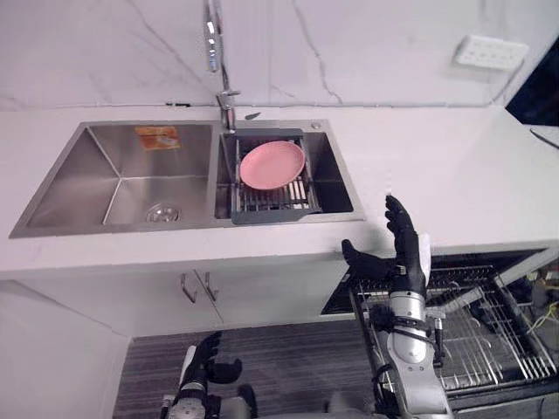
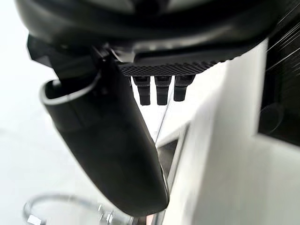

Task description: Walk over to the sink, pick up the cup, carry it to the dishwasher, place the cup inside the dishwasher, then close the dishwasher door

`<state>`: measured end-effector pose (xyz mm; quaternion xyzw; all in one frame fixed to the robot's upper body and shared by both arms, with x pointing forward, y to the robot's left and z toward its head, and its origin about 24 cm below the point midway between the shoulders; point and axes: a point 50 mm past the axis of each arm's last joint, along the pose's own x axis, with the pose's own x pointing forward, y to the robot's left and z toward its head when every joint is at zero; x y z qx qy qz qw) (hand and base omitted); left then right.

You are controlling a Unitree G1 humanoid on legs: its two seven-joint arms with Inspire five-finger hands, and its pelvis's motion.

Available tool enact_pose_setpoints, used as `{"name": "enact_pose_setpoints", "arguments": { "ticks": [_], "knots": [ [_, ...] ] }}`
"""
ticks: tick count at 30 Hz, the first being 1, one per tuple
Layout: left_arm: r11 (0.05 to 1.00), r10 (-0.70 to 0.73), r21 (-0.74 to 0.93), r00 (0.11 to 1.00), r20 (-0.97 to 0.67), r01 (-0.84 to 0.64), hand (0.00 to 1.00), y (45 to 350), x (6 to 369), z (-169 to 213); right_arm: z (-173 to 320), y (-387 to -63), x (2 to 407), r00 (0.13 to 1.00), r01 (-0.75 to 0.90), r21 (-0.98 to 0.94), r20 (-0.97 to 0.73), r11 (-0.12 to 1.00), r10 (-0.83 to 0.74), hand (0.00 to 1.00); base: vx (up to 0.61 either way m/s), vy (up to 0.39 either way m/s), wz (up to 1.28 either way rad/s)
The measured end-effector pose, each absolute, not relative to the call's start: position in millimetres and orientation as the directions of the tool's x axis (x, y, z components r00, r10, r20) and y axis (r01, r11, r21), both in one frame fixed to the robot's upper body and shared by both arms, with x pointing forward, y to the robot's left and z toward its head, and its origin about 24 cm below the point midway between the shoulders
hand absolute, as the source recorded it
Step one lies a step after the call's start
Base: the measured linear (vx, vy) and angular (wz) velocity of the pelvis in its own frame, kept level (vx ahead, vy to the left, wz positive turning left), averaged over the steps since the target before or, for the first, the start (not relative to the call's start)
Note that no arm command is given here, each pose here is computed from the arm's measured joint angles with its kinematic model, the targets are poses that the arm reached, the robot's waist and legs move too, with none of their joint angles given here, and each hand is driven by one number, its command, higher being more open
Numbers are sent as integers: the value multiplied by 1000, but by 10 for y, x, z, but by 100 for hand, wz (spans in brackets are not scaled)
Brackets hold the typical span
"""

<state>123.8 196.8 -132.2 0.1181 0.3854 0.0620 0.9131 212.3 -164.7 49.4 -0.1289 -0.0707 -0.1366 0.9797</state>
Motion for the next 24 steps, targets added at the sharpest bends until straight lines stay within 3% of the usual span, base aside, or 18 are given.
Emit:
{"name": "enact_pose_setpoints", "arguments": {
  "ticks": [8, 15, 24],
  "knots": [
    [973, 208, 220, 683, -701, -71, 90, 1876, 1242, -1350, 722, -1803, 2031, 921, 348, -245, 271, 905, -281, 90, 196, -104, 57],
    [975, 210, 199, 701, -682, -99, 90, 1835, 1288, -1313, 1152, -1733, 1929, 849, 363, -179, 469, 915, -245, 90, 145, 7, -12],
    [973, 215, 212, 677, -704, -89, 90, 1851, 1220, -1359, 672, -1783, 2123, 942, 277, -302, 271, 912, -197, 90, 38, 21, -13]
  ]
}}
